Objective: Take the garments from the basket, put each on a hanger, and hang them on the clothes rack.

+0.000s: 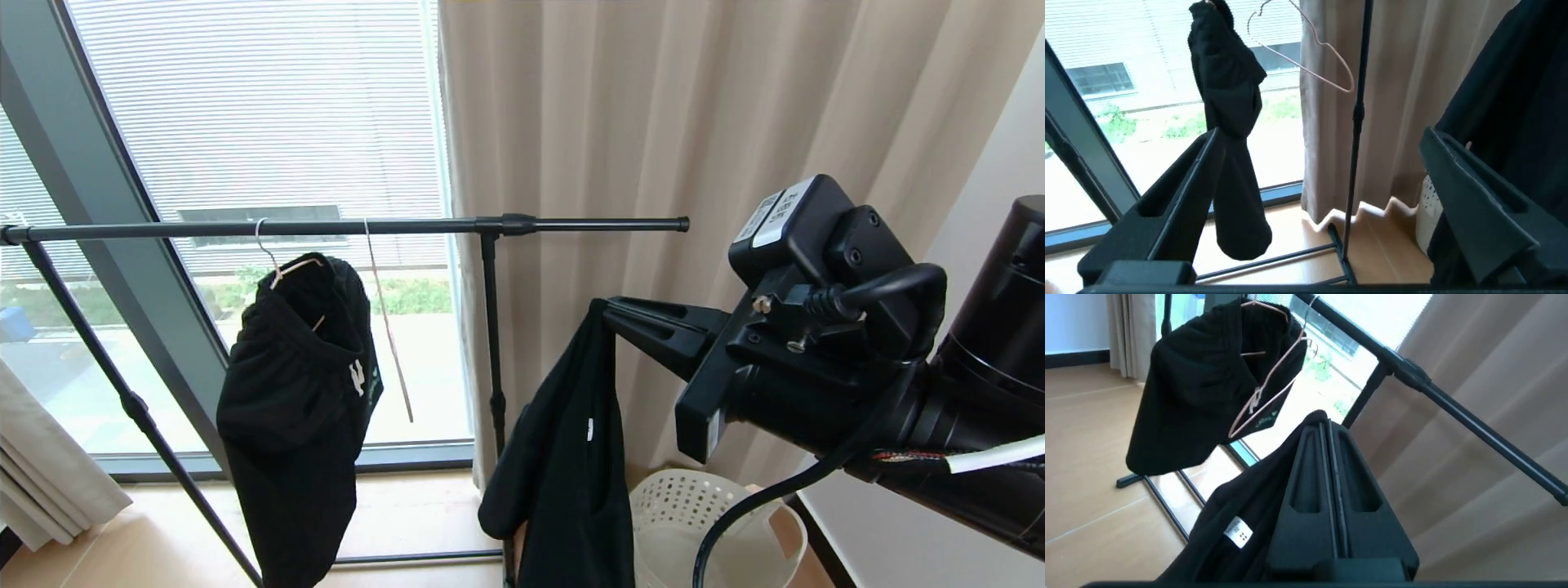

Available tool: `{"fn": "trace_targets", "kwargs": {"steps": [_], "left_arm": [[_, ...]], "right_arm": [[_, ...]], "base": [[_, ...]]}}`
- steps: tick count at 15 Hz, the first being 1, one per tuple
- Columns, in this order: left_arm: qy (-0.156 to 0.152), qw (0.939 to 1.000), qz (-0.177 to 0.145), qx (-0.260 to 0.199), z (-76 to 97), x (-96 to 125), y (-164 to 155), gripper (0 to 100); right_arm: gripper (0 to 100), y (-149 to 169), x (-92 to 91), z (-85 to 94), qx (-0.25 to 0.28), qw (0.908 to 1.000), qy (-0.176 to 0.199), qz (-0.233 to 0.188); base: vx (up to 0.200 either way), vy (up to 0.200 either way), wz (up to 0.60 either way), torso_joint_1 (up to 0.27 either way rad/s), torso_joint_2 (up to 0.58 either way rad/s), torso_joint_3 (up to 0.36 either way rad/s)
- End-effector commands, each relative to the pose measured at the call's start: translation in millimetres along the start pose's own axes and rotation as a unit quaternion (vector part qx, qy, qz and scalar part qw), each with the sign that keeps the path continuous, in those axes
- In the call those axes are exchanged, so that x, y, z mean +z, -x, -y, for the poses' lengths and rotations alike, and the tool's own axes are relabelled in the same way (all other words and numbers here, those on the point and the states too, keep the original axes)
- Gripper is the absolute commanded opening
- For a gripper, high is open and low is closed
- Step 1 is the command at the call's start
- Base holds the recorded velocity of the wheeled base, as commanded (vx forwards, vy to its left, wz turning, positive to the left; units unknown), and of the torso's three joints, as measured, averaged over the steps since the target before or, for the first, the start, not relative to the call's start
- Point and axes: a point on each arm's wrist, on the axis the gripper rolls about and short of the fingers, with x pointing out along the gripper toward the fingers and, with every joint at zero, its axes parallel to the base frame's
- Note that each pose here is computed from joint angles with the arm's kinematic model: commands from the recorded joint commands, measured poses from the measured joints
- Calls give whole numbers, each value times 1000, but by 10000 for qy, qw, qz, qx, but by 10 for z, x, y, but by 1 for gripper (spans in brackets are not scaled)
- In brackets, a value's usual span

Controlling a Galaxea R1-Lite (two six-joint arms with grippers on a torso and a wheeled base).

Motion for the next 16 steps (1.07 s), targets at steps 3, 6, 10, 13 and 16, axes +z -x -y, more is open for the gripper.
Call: {"fn": "trace_targets", "kwargs": {"steps": [3, 6, 10, 13, 16], "left_arm": [[-1, 10000, -3, 2, 0, 1, -1, 100], [0, 10000, -11, 2, 0, -1, -1, 100], [2, 10000, -18, -6, 0, -2, -1, 100], [2, 10000, -18, 2, 0, -2, -1, 100], [2, 10000, -18, -6, 1, -2, -1, 100]], "right_arm": [[0, -4, -3, -3, 6, 10000, 2, -10], [0, -8, -11, -6, 11, 10000, 4, -24], [0, -8, -12, -6, 21, 10000, 4, -29], [0, -11, -20, -9, 18, 10000, 6, -46], [0, -15, -23, -11, 21, 10000, 7, -53]], "base": [[-133, 133, 0, 4, 2, -2], [-133, 200, 0, -14, -9, 4], [-100, 200, 0, 6, 2, 0], [0, 200, 0, -9, -1, 4], [0, 67, 0, 6, -2, 1]]}}
